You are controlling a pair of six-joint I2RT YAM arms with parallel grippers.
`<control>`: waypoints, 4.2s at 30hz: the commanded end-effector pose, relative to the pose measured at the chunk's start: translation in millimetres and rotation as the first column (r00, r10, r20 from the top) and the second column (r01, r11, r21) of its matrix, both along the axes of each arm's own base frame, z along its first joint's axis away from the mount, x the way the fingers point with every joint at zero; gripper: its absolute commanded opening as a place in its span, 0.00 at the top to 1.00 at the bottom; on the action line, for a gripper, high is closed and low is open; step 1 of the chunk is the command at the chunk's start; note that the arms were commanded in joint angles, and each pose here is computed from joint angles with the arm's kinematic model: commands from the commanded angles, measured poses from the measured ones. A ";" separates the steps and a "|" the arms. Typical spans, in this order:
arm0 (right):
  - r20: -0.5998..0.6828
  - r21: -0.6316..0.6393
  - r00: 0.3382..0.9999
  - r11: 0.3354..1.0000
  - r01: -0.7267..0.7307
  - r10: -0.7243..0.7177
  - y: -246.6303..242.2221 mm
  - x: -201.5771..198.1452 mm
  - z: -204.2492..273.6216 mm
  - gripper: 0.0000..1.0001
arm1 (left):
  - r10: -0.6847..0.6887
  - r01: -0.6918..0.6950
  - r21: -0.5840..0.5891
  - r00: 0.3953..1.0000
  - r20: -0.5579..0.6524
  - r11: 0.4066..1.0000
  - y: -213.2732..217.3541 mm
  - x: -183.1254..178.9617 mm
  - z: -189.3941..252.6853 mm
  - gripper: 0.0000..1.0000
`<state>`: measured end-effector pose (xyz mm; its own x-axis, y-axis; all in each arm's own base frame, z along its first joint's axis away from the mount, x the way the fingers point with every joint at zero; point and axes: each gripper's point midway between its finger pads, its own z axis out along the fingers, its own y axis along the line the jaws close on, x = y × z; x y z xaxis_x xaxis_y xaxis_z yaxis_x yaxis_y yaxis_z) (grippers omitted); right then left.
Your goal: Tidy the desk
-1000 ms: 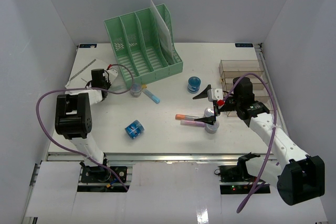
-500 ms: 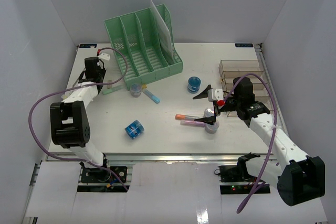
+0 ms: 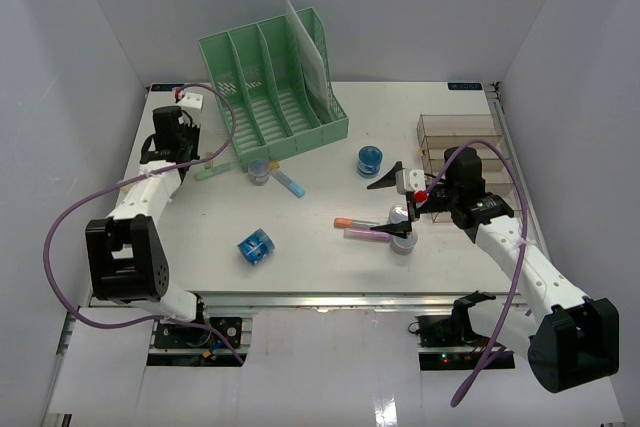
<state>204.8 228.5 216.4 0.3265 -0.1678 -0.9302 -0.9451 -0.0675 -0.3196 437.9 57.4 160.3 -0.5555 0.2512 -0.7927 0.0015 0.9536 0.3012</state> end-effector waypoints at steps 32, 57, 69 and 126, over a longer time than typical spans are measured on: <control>-0.730 -0.189 0.588 0.929 0.317 -0.349 230.1 137.8 45.4 0.19 | -0.002 0.011 -0.197 0.999 0.046 0.980 -29.0 -62.7 29.7 1.00; -0.908 -0.007 0.364 0.877 0.481 -0.207 380.8 179.1 4.4 0.28 | -0.060 0.067 -0.306 0.998 0.031 0.950 -53.4 -103.3 -2.6 1.00; -0.930 -0.071 0.280 0.864 0.499 -0.238 405.9 159.3 -38.0 0.39 | -0.088 0.097 -0.341 0.995 0.042 0.935 -62.6 -111.9 -4.5 1.00; -0.442 0.477 0.887 0.872 0.110 0.131 267.3 144.8 271.8 0.92 | 0.105 0.167 -0.416 0.824 0.556 0.894 -61.9 -182.1 209.9 0.32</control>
<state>324.8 565.2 378.5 -0.4226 0.1349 -0.8962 -0.9051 -0.1141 0.4096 260.0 0.6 366.4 0.0146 -0.1624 -0.9866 -0.0254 0.9863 -0.1627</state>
